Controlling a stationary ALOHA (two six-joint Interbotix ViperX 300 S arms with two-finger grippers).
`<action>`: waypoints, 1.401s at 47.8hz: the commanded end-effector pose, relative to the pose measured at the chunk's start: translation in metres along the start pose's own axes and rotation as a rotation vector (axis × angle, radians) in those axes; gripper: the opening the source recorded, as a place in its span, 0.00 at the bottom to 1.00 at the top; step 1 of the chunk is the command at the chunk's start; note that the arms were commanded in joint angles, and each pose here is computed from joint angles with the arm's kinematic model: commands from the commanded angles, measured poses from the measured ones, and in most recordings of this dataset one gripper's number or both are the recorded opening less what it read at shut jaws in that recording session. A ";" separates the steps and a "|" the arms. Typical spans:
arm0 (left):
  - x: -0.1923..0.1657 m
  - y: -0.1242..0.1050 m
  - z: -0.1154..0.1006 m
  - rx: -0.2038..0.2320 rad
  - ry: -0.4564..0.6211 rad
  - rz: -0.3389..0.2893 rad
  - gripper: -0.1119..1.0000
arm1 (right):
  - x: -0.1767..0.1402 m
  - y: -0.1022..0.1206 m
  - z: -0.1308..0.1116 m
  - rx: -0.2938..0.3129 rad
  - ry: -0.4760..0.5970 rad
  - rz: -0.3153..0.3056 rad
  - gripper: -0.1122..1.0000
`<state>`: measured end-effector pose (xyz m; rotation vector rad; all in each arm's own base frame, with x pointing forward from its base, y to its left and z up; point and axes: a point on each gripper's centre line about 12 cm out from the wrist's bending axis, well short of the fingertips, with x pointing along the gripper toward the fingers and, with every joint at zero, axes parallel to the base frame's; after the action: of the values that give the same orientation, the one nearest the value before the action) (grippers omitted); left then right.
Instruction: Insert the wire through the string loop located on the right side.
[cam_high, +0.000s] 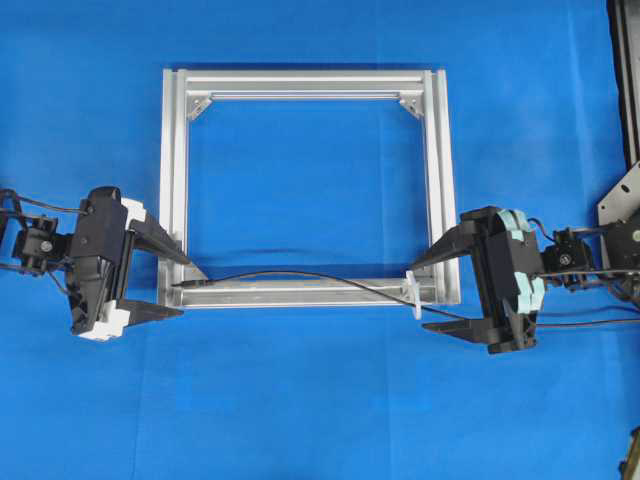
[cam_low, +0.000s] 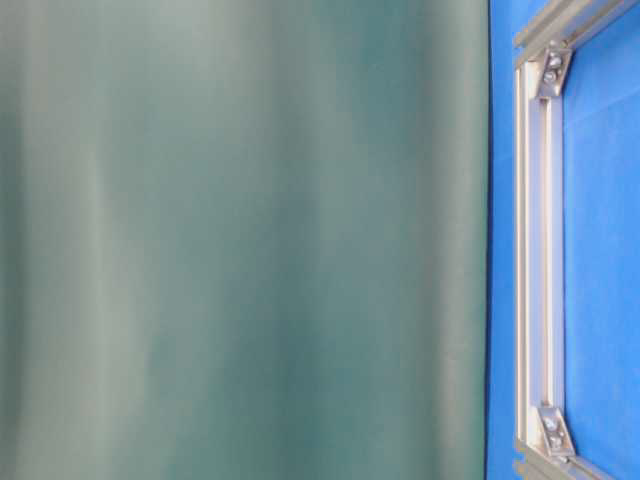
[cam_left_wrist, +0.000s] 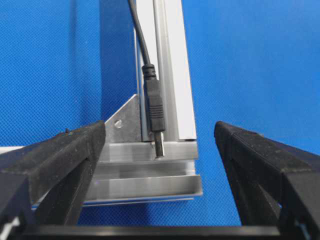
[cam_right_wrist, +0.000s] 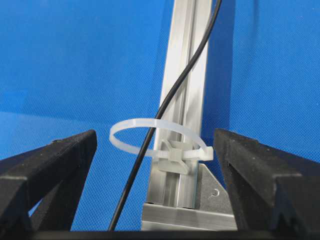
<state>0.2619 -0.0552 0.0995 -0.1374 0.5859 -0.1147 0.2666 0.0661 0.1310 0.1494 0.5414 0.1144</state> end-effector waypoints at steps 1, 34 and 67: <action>0.000 -0.001 0.008 -0.005 -0.025 -0.002 0.89 | -0.001 0.003 0.010 0.005 -0.029 0.009 0.90; -0.014 -0.015 0.062 0.015 -0.077 -0.033 0.89 | -0.041 0.000 0.056 0.050 -0.086 0.025 0.90; -0.017 -0.015 0.065 0.017 -0.089 -0.034 0.89 | -0.042 0.000 0.056 0.050 -0.080 0.024 0.90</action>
<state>0.2782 -0.0608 0.1551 -0.1336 0.5308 -0.1430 0.2556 0.0530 0.1903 0.2062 0.4946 0.1147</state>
